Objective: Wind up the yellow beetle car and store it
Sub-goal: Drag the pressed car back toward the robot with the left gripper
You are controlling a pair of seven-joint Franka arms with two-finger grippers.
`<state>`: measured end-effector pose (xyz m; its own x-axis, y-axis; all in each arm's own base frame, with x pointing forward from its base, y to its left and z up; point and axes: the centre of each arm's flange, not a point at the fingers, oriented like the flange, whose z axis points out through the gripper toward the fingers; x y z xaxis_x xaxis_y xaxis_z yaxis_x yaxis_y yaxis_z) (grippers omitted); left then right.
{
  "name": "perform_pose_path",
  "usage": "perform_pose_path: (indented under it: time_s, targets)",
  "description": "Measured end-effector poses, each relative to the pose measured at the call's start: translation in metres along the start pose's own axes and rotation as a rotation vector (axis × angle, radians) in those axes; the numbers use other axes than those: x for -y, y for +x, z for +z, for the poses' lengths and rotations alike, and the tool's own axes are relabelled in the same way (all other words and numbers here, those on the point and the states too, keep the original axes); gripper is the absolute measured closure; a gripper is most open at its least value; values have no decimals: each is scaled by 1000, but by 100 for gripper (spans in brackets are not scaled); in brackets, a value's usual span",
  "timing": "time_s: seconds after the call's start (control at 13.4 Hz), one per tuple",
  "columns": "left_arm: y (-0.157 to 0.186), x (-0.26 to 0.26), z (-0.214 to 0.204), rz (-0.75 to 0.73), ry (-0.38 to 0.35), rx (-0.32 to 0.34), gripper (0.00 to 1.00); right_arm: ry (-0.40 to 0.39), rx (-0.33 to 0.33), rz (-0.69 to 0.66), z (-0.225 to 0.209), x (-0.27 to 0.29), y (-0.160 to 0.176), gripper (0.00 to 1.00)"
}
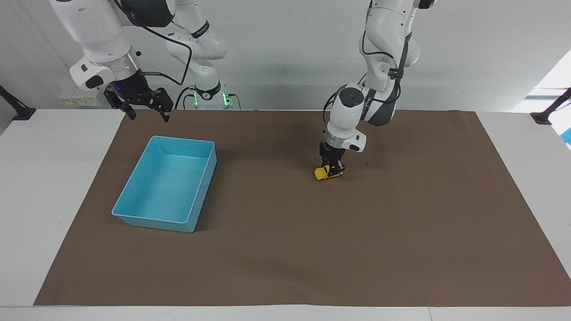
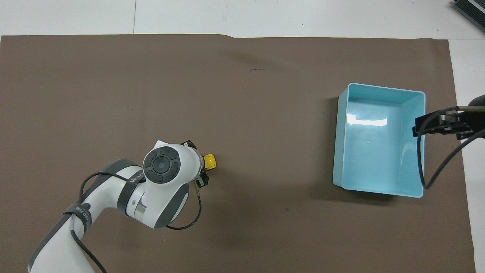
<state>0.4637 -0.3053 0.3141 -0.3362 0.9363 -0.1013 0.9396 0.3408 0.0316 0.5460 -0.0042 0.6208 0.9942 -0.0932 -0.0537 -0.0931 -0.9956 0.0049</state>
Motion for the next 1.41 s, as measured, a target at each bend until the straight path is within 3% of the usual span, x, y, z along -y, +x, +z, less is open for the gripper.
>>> perform_pose_path:
  time_s: [0.3,0.97,1.41]
  targets:
    - [10,-3,-1,-11,2,-5,56,0,0,0,0,0,0,0]
    - [89,-26,-7,-50,24,-47,56,0,0,0,0,0,0,0]
    - [105,-31,-9,-46,33,-57,56,0,0,0,0,0,0,0]
